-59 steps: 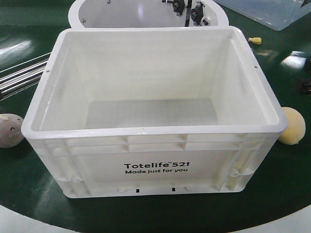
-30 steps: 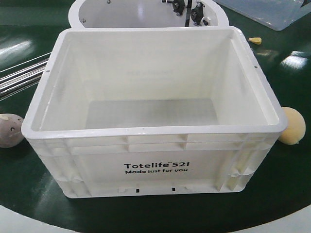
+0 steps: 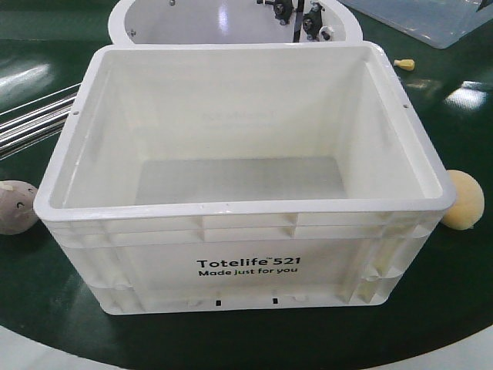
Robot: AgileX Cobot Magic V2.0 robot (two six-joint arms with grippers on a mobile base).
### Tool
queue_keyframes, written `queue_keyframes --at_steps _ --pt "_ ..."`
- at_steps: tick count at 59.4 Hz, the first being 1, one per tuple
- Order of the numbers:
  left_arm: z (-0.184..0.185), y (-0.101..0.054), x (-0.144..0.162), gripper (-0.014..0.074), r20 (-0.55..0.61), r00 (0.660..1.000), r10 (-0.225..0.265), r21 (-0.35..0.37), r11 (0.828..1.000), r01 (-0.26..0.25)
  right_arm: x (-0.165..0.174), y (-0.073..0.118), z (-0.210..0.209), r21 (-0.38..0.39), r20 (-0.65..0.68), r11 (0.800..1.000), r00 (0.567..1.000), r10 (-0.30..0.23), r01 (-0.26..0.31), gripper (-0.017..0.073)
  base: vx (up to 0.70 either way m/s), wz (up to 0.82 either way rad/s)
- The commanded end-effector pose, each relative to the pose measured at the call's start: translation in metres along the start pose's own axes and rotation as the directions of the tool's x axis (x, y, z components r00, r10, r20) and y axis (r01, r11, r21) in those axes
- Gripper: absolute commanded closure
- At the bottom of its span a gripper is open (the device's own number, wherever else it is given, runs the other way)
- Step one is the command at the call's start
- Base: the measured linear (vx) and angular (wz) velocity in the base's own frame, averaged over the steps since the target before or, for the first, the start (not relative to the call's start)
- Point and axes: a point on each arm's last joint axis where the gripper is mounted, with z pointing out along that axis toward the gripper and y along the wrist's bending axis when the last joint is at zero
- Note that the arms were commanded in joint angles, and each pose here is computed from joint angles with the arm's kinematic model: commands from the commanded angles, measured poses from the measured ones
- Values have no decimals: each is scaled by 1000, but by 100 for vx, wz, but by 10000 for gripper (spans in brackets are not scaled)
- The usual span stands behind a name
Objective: Place moving items into box and shelve
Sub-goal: 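Lower left gripper onto pink ball and right gripper onto yellow ball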
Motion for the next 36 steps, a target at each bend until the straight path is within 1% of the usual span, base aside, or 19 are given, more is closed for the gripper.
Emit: queue_keyframes --at_steps 1,6,12,18,22,27,36 --pt "-8 -2 -14 143 79 997 -9 16 1000 8 -15 -2 -17 8 127 1000 992 -20 19 20 0 0" --pt "5 -1 -8 143 0 1000 -8 -1 1000 8 -13 -1 -6 -1 85 1000 996 -25 25 20 0 0" --pt "22 0 -1 143 -88 996 -7 -19 1000 6 -11 -1 13 -4 17 999 999 -40 40 20 0 0" --pt "38 1 6 143 -155 988 -9 -32 999 5 -7 2 32 -44 -64 998 997 -37 34 20 0 0" --pt "49 1 12 143 -214 977 -17 -45 999 8 -2 6 44 -89 -134 996 991 -28 16 20 0 0" --pt "62 3 21 143 -295 955 -37 -67 998 18 3 10 60 -134 -200 991 979 -36 9 20 0 0" --pt "78 3 33 143 -391 919 -55 -75 997 27 11 13 88 -164 -299 986 953 -38 -12 20 0 0"
